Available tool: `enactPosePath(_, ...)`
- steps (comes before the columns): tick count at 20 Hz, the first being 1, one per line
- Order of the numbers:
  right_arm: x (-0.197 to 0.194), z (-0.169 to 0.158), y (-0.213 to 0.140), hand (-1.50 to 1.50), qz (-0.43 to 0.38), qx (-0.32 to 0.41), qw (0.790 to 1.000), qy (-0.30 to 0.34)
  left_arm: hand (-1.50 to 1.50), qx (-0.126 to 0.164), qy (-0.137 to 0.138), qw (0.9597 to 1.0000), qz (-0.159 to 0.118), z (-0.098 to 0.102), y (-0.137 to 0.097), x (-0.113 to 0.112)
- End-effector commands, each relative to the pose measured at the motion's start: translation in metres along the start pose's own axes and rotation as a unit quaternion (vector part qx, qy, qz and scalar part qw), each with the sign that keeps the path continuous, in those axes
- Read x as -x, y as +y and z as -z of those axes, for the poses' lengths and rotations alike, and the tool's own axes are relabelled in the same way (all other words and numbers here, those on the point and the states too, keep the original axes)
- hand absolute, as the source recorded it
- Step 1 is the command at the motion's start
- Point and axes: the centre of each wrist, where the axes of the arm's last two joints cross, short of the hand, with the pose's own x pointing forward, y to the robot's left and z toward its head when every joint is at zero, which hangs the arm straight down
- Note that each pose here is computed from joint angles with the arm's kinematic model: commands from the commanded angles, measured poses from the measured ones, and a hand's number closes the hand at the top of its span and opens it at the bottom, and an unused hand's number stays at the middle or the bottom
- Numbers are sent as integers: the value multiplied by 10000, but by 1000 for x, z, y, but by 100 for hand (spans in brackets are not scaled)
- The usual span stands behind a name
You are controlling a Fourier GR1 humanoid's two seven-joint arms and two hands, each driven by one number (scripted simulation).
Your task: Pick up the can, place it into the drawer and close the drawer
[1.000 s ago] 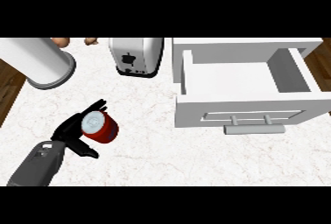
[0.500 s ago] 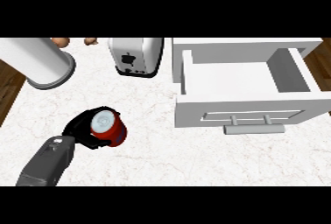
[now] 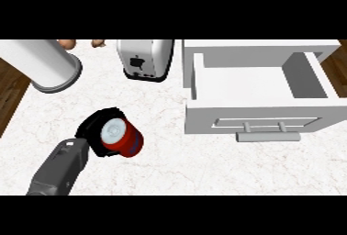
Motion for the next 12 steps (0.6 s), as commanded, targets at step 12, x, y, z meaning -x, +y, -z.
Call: enactPosePath(12,-1,-13,-13,-150,-82,235,9997,7,150,-2308,-1808,9547,-509,42,-63,-12)
